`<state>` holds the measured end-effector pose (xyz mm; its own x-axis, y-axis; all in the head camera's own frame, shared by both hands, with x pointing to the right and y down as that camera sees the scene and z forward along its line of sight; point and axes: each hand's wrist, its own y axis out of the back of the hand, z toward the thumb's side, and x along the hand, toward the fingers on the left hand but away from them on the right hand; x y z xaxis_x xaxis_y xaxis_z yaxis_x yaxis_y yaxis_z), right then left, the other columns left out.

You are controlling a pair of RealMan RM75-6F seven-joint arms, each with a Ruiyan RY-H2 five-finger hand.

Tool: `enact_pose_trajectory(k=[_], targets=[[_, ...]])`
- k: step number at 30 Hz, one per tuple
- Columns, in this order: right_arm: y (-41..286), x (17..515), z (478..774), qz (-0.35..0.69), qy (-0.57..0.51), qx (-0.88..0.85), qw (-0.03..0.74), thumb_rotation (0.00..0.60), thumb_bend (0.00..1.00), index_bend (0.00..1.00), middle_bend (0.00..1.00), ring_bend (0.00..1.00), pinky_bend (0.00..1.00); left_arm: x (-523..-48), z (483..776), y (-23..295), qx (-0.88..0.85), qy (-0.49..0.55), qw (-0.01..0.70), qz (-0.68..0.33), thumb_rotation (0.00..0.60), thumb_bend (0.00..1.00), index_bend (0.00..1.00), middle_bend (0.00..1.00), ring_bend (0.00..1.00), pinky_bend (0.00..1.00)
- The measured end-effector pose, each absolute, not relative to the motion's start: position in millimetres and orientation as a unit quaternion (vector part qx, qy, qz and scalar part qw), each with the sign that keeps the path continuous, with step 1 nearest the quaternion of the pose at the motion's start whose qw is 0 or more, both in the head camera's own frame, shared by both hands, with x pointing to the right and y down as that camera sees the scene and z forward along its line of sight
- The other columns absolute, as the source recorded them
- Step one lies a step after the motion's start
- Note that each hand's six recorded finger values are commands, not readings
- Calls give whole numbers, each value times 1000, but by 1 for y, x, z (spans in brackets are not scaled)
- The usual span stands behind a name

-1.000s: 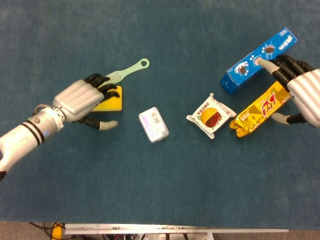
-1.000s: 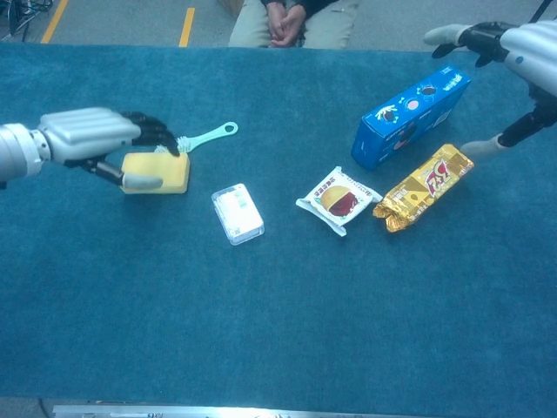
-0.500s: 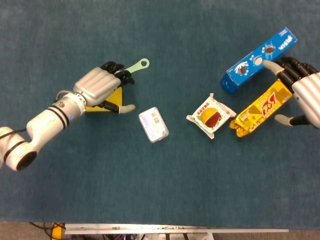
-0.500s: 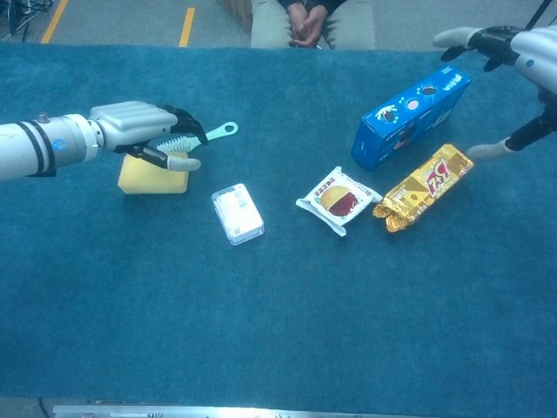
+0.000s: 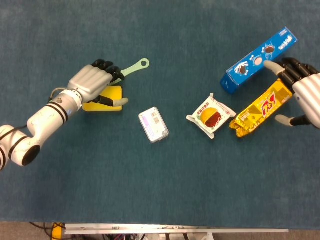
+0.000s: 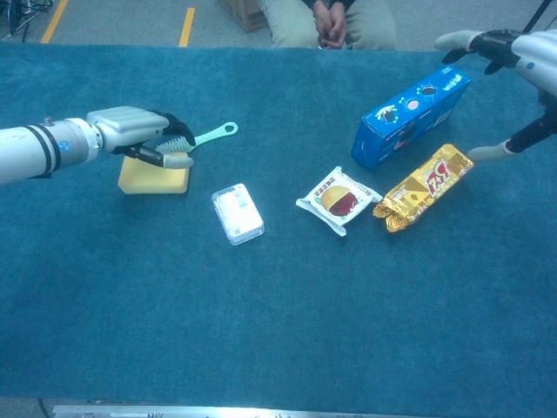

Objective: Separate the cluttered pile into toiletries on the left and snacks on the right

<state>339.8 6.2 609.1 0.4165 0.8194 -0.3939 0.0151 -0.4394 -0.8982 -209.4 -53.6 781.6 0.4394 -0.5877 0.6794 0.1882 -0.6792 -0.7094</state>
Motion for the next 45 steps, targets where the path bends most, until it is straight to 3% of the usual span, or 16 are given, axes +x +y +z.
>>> enact_pose_trajectory(k=[13,22,24,29,38,45], targets=[[6,335,609,450,-293,-719,441,600,0,76,202,122,250,-248,774,-42,-748,104,362,-547,83,185,175,147,16,38],[6,334,609,447,-295,-721,439,600,0,76,202,122,250,-273,747,-30,-743,112,363,-552,89,185,180,150,24,38],[6,335,609,447,-295,-721,439,600,0,76,202,122,250,-269,737,-29,-747,125,370,-537,110,185,179,147,24,38],[6,336,612,448,-294,-723,436,600,0,76,202,122,250,-242,711,-19,-768,139,400,-481,235,185,178,144,24,37],[5,343,614,452,-296,-722,431,600,0,76,202,122,250,-172,685,18,-809,99,439,-379,238,185,172,133,24,38],[5,353,615,458,-301,-720,426,600,0,77,202,121,250,-130,686,30,-825,81,442,-342,215,185,152,117,24,38]])
